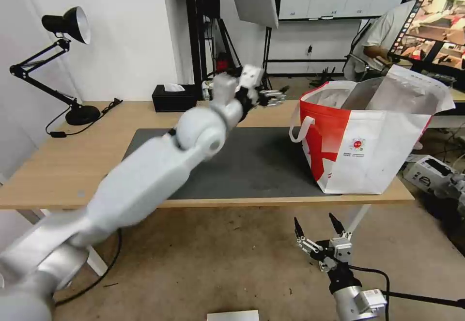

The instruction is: Pick up the trash from the table and place it into the takeout bag.

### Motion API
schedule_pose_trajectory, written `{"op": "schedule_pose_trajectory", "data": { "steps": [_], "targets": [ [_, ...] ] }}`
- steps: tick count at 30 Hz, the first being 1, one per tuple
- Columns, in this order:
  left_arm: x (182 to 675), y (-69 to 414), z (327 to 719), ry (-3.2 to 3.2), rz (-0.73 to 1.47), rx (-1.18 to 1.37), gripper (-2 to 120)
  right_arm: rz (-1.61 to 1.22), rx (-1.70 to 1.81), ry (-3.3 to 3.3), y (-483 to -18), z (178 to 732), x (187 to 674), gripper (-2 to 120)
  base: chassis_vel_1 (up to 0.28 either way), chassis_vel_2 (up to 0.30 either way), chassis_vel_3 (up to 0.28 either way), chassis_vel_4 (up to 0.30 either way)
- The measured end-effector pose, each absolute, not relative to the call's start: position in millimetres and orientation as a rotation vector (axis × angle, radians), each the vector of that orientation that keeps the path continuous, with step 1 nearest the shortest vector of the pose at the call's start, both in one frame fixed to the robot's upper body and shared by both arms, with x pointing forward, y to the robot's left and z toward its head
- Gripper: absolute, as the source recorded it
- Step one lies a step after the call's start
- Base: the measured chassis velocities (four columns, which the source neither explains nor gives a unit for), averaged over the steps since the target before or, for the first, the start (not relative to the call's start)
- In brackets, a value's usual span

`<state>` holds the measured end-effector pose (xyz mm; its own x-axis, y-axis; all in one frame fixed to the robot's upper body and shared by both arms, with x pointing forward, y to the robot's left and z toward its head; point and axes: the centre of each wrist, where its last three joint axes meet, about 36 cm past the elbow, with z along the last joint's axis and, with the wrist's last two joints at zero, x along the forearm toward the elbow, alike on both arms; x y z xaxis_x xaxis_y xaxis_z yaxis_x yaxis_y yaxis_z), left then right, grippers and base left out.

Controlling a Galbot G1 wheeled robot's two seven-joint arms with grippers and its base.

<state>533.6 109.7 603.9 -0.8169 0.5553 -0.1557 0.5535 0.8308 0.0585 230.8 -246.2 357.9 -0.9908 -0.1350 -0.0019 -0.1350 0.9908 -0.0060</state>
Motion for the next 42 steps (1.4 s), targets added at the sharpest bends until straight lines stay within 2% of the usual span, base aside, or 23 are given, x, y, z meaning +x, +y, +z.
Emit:
{"op": "schedule_pose_trajectory", "data": {
  "steps": [8, 14, 20, 29, 42],
  "targets": [
    [488.5, 168.2, 539.8, 2.814, -0.137, 0.752, 100, -0.009, -0.213, 3.132, -246.2, 357.9, 230.8, 100, 0.0, 0.0, 0.0, 0.0],
    [459.7, 203.4, 521.5, 2.834, -0.147, 0.689, 100, -0.009, -0.212, 3.132, -246.2, 357.9, 230.8, 100, 0.0, 0.0, 0.0, 0.0],
    [410.4, 240.1, 482.4, 2.895, -0.112, 0.593, 100, -0.009, -0.213, 3.132, -246.2, 357.9, 230.8, 100, 0.0, 0.0, 0.0, 0.0],
    [375.4, 264.4, 467.7, 2.928, -0.089, 0.517, 100, -0.009, -0.212, 3.132, -246.2, 357.9, 230.8, 100, 0.0, 0.0, 0.0, 0.0],
    [305.7, 305.1, 425.8, 3.028, -0.072, 0.376, 100, -0.009, -0.212, 3.132, -246.2, 357.9, 230.8, 100, 0.0, 0.0, 0.0, 0.0]
  ]
}}
